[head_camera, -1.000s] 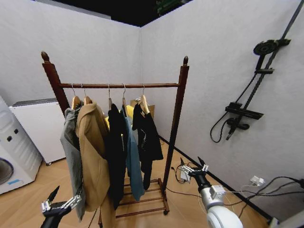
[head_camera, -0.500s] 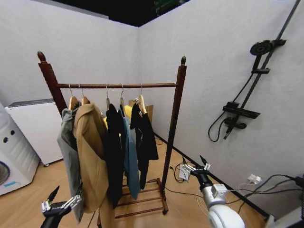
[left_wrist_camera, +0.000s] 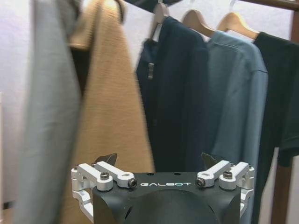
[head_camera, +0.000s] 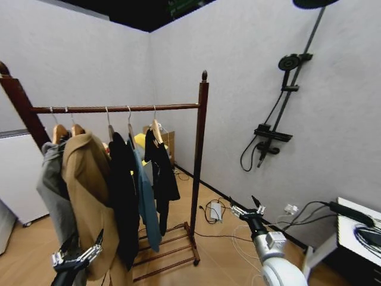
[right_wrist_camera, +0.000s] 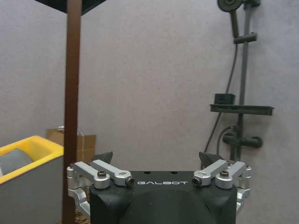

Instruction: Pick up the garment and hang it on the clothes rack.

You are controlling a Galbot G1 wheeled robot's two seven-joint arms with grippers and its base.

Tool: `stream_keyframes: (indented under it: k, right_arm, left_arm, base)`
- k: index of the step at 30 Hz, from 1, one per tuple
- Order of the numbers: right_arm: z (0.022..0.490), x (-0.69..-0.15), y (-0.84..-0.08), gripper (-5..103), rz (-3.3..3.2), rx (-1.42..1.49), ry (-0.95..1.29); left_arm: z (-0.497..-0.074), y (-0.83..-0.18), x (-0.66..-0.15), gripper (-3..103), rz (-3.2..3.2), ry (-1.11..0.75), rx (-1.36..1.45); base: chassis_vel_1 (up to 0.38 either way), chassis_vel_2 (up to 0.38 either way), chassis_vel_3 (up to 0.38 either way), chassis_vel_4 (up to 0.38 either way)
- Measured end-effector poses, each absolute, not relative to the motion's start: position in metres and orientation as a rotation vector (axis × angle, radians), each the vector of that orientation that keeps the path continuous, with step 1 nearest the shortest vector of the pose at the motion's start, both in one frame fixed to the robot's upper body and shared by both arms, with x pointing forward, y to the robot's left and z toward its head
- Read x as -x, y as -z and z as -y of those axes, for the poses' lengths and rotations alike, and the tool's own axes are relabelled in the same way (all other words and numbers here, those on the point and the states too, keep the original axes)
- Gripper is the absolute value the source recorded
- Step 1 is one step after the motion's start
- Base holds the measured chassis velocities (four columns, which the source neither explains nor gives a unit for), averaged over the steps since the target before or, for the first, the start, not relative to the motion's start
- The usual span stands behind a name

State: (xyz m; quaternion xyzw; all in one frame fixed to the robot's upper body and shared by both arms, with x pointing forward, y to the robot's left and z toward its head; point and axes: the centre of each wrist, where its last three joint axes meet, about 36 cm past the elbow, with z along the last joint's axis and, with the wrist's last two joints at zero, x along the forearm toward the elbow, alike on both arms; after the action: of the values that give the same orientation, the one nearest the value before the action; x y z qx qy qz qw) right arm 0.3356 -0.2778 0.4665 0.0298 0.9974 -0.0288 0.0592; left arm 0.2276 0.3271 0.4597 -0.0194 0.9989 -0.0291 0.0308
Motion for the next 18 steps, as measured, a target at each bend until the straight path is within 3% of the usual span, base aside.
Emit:
stream_keyframes:
  k: [18]
  right_arm:
    - [0.2771,-0.3332,-0.472,100,-3.01,-0.081,0.105]
  left_arm:
    - [-0.3271,-0.4597,-0.2277,100,-3.078,0.09,0.06]
  base:
    - [-0.093,-0.163,-0.152,-0.098]
